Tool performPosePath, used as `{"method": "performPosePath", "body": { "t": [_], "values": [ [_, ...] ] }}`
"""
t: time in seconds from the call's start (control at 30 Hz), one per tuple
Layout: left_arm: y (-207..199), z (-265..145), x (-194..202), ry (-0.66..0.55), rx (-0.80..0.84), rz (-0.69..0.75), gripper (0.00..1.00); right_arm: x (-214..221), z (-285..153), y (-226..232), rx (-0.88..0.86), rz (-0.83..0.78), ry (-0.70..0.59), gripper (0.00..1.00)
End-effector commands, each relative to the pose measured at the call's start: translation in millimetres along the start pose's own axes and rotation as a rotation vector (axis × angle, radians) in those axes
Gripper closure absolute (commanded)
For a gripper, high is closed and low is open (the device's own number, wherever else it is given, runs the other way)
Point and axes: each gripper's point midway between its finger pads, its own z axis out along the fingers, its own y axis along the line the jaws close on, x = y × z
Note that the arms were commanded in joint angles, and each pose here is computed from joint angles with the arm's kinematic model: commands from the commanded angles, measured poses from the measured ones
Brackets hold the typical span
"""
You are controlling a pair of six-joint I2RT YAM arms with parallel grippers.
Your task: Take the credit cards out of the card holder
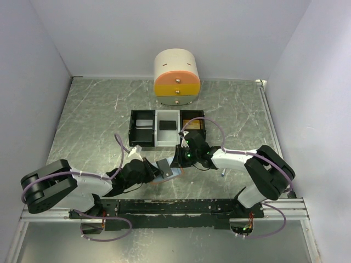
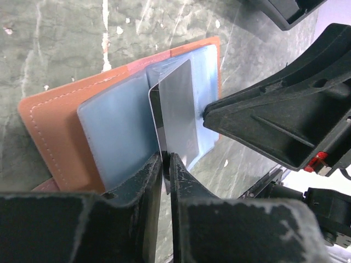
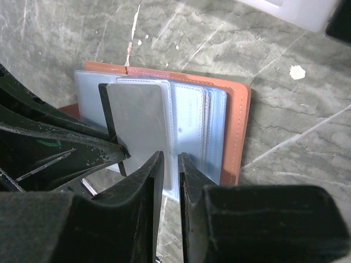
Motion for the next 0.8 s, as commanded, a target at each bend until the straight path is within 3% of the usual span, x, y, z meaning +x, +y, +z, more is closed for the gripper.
{"method": "performPosePath", "body": {
  "t": [0.0, 0.17, 0.43, 0.77],
  "values": [
    [15, -3, -2, -0.02, -0.05, 0.016, 0.78, 30, -1, -42, 0.166, 0.015, 0.085, 0.81],
    [14, -3, -2, -0.02, -0.037, 0.011, 0.75, 33, -1, -42, 0.16, 0.02, 0.09, 0.81],
    [13, -5, -3, -0.028, -0.024, -0.006, 0.93, 34, -2, -43, 0.161, 0.021, 0.091, 0.81],
    [16, -11, -6, -0.037, -0.033, -0.008, 0.93, 21, -9, -25, 0.096, -0.017, 0.051, 0.8]
  ]
}}
